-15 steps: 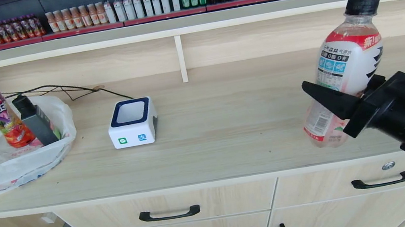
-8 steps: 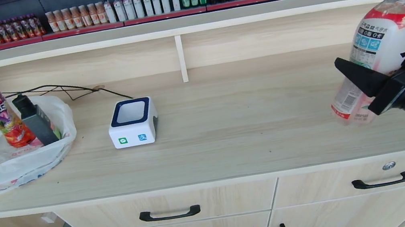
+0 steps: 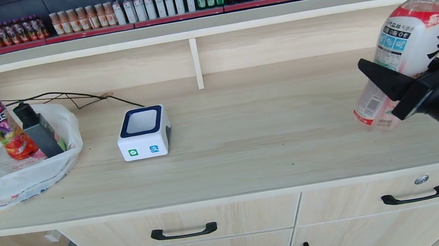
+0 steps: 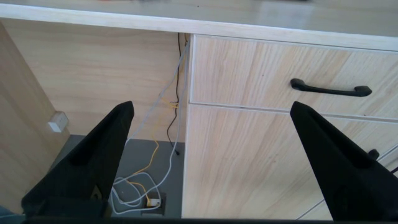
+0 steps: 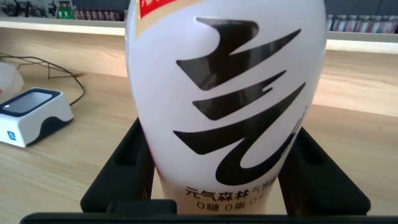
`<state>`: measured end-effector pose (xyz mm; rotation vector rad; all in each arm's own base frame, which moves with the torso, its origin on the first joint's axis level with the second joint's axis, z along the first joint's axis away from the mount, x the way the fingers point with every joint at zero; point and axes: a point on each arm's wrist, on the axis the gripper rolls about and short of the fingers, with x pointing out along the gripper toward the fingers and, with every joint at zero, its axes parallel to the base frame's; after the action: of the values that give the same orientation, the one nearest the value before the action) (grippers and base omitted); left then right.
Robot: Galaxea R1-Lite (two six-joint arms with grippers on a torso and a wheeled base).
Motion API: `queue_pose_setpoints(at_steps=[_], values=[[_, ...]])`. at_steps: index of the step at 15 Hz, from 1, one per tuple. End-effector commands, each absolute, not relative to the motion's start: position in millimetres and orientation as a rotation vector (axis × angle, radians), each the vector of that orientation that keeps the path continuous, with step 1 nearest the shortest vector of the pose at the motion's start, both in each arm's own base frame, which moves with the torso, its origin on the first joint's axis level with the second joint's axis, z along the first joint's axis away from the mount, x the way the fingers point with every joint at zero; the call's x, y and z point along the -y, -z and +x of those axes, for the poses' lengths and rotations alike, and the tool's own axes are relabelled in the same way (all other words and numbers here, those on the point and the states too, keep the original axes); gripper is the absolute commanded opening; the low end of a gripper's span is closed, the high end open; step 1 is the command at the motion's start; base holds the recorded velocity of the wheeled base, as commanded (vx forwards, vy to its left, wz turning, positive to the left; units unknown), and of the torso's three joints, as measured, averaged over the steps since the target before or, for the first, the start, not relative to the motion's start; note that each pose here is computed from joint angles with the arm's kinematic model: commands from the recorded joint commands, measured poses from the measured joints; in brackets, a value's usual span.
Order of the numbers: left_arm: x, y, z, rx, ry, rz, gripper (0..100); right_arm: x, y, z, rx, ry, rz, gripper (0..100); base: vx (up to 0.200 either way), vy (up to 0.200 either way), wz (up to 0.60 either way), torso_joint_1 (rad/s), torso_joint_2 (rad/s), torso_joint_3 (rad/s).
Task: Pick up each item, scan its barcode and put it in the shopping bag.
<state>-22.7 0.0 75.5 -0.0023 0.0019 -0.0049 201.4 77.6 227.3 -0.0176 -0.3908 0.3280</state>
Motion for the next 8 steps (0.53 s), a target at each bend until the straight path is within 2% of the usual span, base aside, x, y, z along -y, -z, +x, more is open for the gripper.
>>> queue_pose_setpoints(at_steps=[1, 8], values=[[0.0, -75.5, -22.7, -0.002, 0.005, -0.003, 100, -78.2, -227.1, 203.0, 0.395, -0.327, -0.015, 0, -0.200, 0.000, 0.00, 0.002, 0.00, 0.002], [0.0, -75.5, -22.7, -0.002, 0.003, -0.003, 100, -77.8, -227.4, 202.9, 0.399, -0.330, 0.007, 0, 0.000, 0.000, 0.00, 0.000, 0.00, 0.000]])
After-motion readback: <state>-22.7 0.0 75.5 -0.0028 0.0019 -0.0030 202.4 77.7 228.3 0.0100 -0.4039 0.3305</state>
